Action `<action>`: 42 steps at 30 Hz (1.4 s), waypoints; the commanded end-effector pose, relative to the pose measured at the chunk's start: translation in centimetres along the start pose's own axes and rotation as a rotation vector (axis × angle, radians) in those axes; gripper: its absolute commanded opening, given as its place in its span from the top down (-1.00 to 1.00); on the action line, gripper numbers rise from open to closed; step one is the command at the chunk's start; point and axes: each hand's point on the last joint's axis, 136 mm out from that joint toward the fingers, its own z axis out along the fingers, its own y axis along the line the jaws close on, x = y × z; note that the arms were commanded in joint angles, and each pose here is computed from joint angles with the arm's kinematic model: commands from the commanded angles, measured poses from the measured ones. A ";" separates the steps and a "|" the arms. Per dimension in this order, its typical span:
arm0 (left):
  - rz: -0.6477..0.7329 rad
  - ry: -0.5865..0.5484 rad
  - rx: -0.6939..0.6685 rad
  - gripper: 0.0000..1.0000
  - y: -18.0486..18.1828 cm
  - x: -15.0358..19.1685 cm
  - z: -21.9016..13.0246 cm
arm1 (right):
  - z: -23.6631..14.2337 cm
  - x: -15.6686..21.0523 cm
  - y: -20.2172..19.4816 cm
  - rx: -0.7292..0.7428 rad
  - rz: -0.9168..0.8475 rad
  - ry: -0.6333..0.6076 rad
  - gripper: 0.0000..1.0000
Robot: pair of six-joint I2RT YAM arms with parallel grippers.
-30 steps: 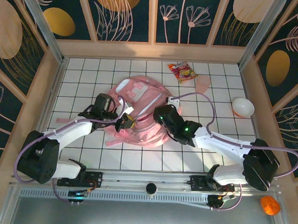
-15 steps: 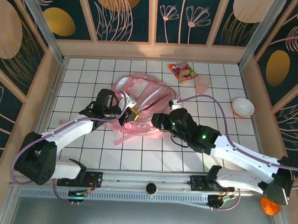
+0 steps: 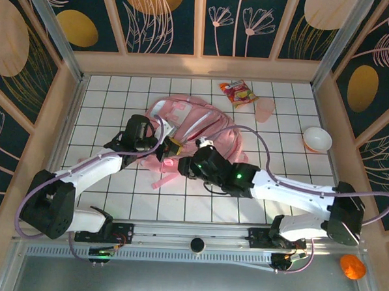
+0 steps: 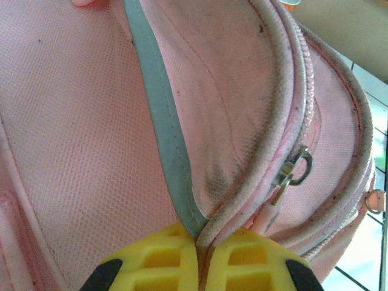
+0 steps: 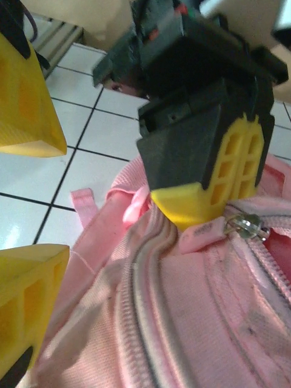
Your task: Pack the student bag
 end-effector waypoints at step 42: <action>0.625 -0.001 -0.139 -0.62 -1.3 -1.9 2.3 | -1.5 -5.6 -11.2 0.041 -0.043 -0.056 0.17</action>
